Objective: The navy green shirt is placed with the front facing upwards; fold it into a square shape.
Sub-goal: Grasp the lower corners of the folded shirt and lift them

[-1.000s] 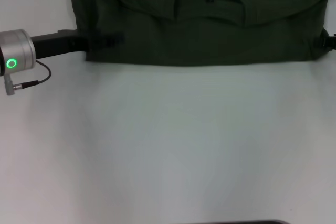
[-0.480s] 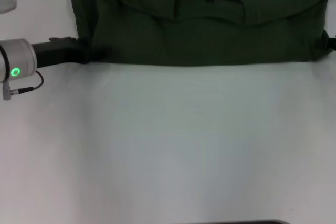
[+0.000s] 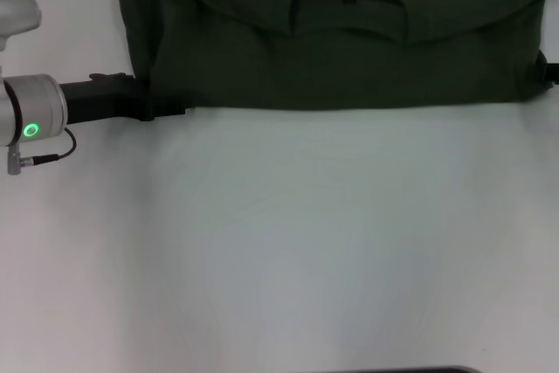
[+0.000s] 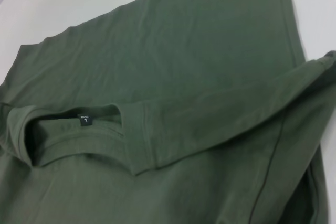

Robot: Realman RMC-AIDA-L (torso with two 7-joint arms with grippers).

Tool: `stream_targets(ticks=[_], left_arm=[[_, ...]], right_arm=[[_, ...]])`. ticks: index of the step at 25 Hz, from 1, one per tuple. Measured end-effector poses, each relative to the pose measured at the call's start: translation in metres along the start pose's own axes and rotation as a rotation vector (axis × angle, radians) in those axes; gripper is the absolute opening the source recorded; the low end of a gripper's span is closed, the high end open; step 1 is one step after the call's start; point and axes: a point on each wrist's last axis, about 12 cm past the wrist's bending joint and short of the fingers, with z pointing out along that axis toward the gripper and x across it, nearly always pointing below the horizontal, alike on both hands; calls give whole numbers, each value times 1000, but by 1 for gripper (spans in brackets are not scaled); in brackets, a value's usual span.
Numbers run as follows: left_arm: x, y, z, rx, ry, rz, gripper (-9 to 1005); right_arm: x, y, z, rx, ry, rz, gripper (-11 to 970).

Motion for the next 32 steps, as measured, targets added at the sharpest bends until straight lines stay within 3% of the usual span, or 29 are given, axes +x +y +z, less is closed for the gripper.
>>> stream_targets(ticks=[11,16,27,32], left_arm=[[-4,-3,4,-6,9,27,778],[-6,0,3,-17,2,14,531],[-7,1,3,-19,10,22,88],[-7,0,1,3,20,29,58]], right_arm=[[0,0,0,0,-3,2,22],[-1,1,0,-4,-13,0,22],[-1,1,0,-6,-16,-2,22],[0,1,0,-6,-16,-6,22]])
